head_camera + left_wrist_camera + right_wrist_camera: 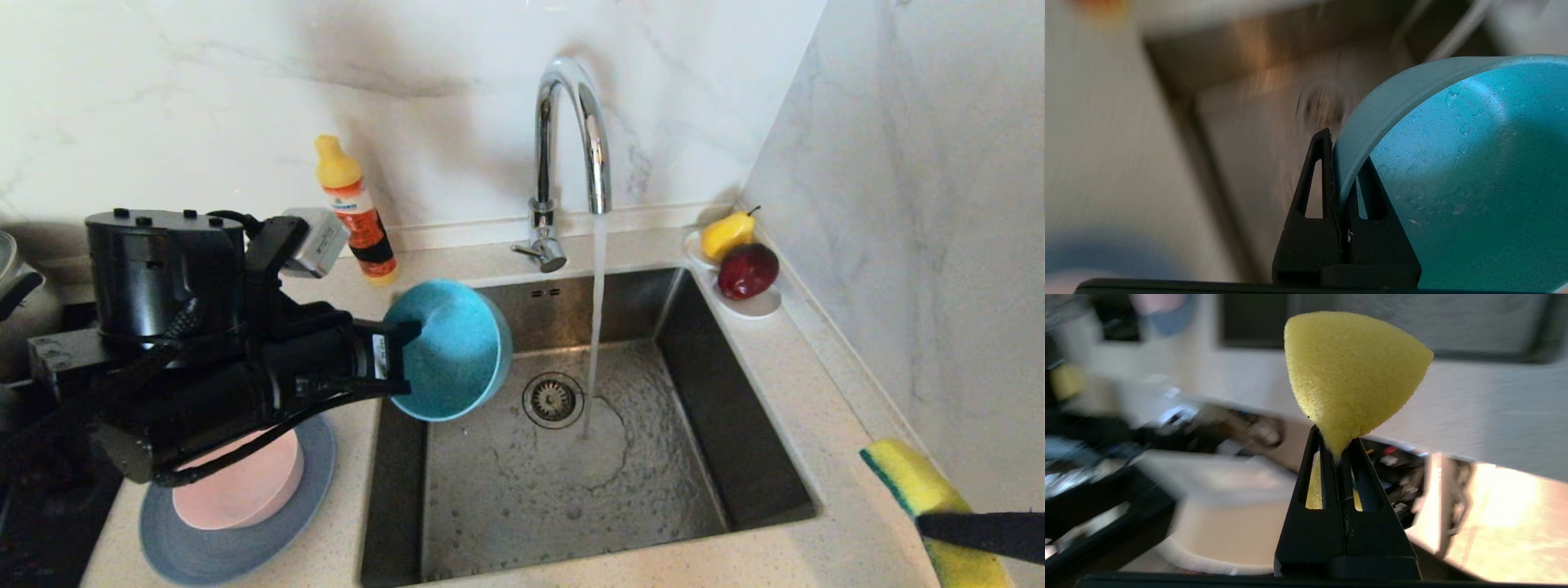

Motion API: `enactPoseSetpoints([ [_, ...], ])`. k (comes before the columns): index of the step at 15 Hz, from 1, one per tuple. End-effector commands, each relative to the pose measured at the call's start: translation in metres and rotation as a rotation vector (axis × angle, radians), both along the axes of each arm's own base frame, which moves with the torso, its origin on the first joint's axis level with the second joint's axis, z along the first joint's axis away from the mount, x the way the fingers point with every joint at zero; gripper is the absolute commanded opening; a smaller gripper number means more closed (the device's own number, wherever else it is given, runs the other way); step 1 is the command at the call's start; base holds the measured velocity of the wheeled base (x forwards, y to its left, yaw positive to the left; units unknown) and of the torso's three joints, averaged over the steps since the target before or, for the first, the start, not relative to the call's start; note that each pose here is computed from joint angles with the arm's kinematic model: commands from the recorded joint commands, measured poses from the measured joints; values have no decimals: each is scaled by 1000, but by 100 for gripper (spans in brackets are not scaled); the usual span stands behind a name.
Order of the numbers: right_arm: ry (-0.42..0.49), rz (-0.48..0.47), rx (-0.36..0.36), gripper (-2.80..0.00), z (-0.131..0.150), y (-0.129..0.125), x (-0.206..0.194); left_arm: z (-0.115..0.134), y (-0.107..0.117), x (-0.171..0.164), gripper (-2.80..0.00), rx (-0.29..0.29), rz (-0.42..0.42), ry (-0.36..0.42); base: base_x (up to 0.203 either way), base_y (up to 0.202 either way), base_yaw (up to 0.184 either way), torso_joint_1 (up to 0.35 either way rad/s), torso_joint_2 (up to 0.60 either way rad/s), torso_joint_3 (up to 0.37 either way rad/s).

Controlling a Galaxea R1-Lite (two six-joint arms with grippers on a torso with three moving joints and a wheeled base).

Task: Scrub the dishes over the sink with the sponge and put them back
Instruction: Wipe the bowl

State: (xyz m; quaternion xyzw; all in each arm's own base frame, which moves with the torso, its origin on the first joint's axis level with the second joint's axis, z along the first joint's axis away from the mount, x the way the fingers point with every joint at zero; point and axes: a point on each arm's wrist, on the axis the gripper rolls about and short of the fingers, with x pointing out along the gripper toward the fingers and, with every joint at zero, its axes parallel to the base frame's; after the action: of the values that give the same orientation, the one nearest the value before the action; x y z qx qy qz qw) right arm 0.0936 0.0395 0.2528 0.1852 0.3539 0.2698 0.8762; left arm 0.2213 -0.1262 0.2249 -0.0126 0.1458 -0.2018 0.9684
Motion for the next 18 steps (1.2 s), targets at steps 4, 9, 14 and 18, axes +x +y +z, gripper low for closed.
enactPoseSetpoints([
  [4,99,165,87,-280,21,17,3,-9,-14,-42,-280,126,-92,102,0,0,0,0,0,0],
  [9,197,260,103,-280,29,50,28,-30,-61,-40,-280,212,-22,22,0,0,0,0,0,0],
  [14,320,332,25,-280,34,89,46,-45,-100,-37,-280,187,63,-147,0,0,0,0,0,0],
  [18,328,367,7,-280,39,117,64,-49,-113,-32,-280,161,86,-187,0,0,0,0,0,0],
])
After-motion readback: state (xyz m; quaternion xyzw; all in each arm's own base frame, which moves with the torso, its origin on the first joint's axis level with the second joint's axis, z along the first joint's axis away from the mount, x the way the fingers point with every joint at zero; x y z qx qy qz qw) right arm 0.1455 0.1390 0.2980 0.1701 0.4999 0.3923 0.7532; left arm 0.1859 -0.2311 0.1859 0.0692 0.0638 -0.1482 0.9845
